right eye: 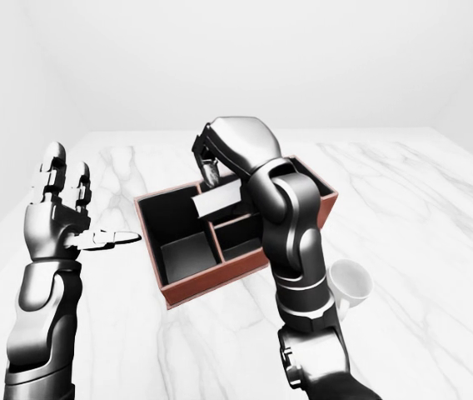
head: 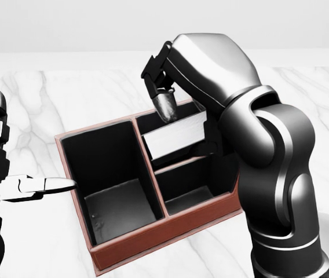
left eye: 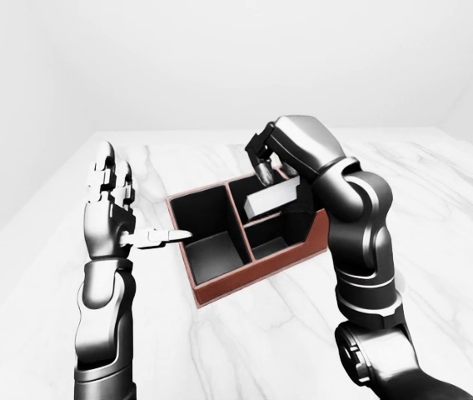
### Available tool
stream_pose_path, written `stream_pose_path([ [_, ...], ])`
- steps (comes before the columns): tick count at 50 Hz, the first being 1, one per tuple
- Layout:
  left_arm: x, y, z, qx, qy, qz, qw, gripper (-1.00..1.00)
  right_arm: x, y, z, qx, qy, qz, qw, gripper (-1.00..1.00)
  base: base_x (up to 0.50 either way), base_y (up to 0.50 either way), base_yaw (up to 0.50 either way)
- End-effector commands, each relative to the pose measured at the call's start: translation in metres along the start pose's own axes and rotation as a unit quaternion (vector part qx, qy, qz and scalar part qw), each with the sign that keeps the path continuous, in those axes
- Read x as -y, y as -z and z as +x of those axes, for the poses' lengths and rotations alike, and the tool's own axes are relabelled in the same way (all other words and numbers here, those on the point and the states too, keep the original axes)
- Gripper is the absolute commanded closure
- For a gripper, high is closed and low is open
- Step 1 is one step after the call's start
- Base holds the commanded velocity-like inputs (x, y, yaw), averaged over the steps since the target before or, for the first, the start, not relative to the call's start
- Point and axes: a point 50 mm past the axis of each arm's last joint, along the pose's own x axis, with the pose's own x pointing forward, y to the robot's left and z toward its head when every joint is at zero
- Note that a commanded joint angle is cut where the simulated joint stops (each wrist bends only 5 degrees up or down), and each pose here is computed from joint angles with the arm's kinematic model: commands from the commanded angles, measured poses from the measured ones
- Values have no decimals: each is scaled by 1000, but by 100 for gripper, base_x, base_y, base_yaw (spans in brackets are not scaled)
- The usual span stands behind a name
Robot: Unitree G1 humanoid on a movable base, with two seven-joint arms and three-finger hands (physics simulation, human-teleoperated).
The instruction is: Pick up the book and place it in the front compartment of the caddy.
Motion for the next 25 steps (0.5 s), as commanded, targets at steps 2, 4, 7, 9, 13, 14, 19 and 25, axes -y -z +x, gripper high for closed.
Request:
stream_pose_path([
  [2, 0, 0, 0, -1, 0, 0, 1000, -100, 11, -1, 8, 5, 8, -5, 1000, 100, 0, 0, 0],
  [4, 0, -1, 0, 1, -1, 0, 1000, -100, 10, 0, 10, 5, 3, -2, 1000, 100, 0, 0, 0],
  [7, 0, -1, 0, 1, -1, 0, 1000, -100, 7, 1, 12, 4, -4, 1, 1000, 100, 0, 0, 0],
  [9, 0, -1, 0, 1, -1, 0, 1000, -100, 5, 4, 14, 1, -7, 8, 1000, 100, 0, 0, 0],
  [13, 0, -2, 0, 4, -1, 0, 1000, -100, 4, 8, 20, -2, -6, 17, 1000, 100, 0, 0, 0],
  [14, -1, -2, 0, 5, -1, 0, 1000, -100, 2, 10, 22, -3, -6, 23, 1000, 100, 0, 0, 0],
  [19, 0, -1, 0, 3, -2, -1, 1000, -100, -2, 16, 28, -10, -7, 37, 999, 100, 0, 0, 0],
  [25, -1, -2, 0, 5, -2, -2, 1000, -100, -4, 21, 37, -16, -7, 49, 999, 100, 0, 0, 0],
])
